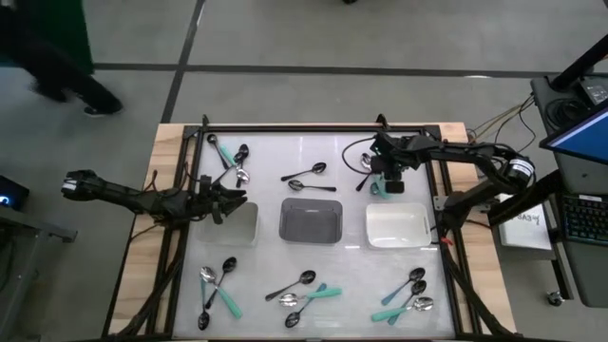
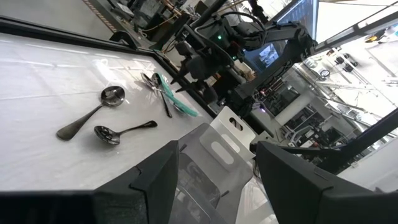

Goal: Sort silverware by color (type)
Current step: Put the green spoon into the white bin

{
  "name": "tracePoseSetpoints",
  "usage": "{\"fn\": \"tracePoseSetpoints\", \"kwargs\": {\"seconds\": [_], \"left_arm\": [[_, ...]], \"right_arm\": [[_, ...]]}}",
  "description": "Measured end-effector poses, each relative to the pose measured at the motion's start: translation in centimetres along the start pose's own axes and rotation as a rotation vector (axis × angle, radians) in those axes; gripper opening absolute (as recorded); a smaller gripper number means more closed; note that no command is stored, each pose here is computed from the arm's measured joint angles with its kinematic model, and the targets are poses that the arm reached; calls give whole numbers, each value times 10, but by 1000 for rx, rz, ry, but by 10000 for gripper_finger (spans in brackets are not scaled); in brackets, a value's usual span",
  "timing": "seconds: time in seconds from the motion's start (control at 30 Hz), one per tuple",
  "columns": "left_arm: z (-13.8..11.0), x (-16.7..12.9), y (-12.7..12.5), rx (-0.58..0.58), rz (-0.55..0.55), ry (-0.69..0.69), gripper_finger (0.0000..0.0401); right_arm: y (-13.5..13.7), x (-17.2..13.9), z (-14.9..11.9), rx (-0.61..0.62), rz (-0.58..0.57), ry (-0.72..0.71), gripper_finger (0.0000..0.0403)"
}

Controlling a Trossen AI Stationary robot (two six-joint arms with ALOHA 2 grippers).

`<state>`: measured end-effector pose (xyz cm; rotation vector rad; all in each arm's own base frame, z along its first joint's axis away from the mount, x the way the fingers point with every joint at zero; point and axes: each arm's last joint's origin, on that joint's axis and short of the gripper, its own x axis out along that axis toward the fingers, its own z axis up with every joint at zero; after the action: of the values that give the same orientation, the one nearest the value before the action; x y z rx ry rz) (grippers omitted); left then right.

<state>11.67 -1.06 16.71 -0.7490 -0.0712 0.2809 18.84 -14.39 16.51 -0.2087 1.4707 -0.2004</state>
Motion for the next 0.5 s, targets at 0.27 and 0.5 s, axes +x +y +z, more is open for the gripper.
{"fn": "tracePoseSetpoints", "kwargs": {"seconds": [0.27, 0.5], "left_arm": [[0, 0, 0, 0, 0, -1, 198], [0, 0, 0, 0, 0, 0, 198]], "right_arm": [[0, 0, 1, -203, -2, -19, 118], [1, 0, 6, -330, 59, -132, 116]]}}
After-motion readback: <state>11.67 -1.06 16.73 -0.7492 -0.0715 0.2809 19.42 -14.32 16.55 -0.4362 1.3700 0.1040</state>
